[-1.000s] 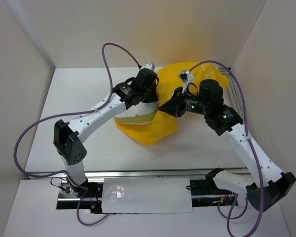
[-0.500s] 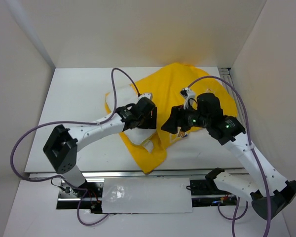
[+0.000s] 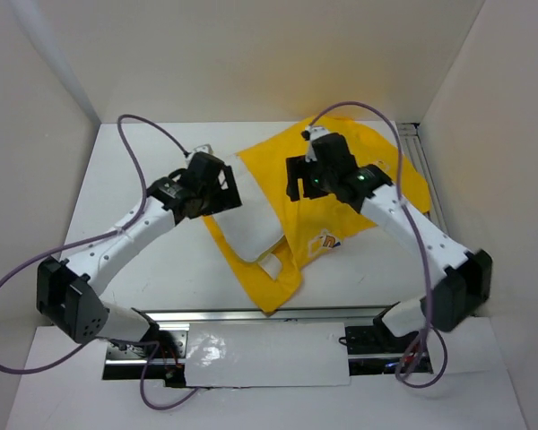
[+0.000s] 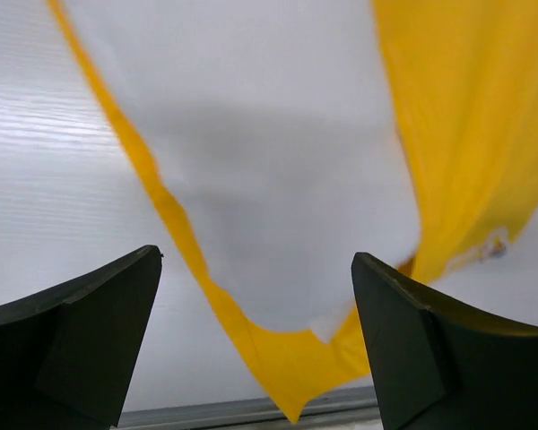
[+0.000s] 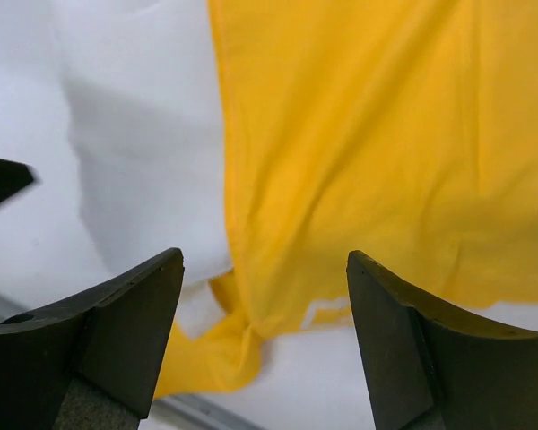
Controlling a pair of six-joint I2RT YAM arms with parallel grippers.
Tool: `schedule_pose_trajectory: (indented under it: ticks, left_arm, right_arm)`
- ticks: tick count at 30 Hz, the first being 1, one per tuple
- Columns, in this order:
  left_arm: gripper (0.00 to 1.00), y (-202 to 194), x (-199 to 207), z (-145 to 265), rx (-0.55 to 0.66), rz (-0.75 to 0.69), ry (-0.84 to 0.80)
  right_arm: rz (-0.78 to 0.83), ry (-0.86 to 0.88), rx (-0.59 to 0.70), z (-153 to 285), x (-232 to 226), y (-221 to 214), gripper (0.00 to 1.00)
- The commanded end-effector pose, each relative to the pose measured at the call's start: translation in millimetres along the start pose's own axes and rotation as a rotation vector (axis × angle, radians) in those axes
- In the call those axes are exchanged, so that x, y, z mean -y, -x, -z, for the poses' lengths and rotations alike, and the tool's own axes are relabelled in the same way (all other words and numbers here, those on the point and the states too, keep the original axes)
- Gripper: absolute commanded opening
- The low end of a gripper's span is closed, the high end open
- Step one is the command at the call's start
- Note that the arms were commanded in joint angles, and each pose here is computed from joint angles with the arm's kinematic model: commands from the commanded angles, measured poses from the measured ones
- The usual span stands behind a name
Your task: Put the pillow into the pillowcase
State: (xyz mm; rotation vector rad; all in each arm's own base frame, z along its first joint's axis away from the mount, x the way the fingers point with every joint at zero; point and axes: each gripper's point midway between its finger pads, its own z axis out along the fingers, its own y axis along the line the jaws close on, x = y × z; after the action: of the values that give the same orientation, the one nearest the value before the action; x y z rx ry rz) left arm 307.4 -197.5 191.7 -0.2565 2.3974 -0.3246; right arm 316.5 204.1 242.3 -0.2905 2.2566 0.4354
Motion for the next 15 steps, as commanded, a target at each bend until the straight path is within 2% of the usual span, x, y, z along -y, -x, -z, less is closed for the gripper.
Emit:
schedule_pose_trajectory:
  ticks: [1, 2, 3, 6, 7, 8, 10, 14, 15]
  left_arm:
    - [1.0, 34.9, -32.4, -6.6, 0.004, 0.129, 0.061]
    - [1.0, 36.4, -35.9, -16.6, -0.018, 0.138, 0.055]
    - [1.0, 49.5, -47.4, -21.9, -0.008, 0.172, 0.064]
    - [1.0, 59.6, -49.2, -35.6, -0.029, 0.197, 0.012]
    - [1.0, 61.0, -56.7, -44.3, -0.039, 0.203, 0.022]
    - [1.0, 59.0, -60.0, -49.0, -0.049, 0.209, 0.025]
    - [1.0, 57.7, -67.1, -55.7, -0.061, 0.208, 0.044]
    - [1.0, 58.3, -85.9, -58.9, -0.06, 0.209, 0.081]
    - [1.0, 53.5, -86.9, -60.0, -0.074, 0.198, 0.079]
  right_arm:
    - [0.13, -0.075, 0.089, -44.5, -2.9, 40.6, 0.8]
    - [0.165, -0.079, 0.122, -51.2, -9.7, 58.7, 0.8]
    - [0.185, -0.109, 0.075, -82.3, -4.9, 51.1, 0.8]
    - [0.21, -0.189, 0.11, -114.5, 1.2, 77.9, 0.8]
    - [0.219, -0.22, 0.056, -142.4, 8.4, 62.3, 0.8]
    - [0.213, -0.245, 0.055, -151.3, 15.6, 65.2, 0.8]
    - [0.224, -0.258, -0.009, -179.8, 22.3, 40.9, 0.8]
    - [0.183, -0.238, -0.137, -199.1, 29.7, -7.6, 0.8]
    - [0.156, -0.24, -0.197, -201.9, 34.3, -35.5, 0.8]
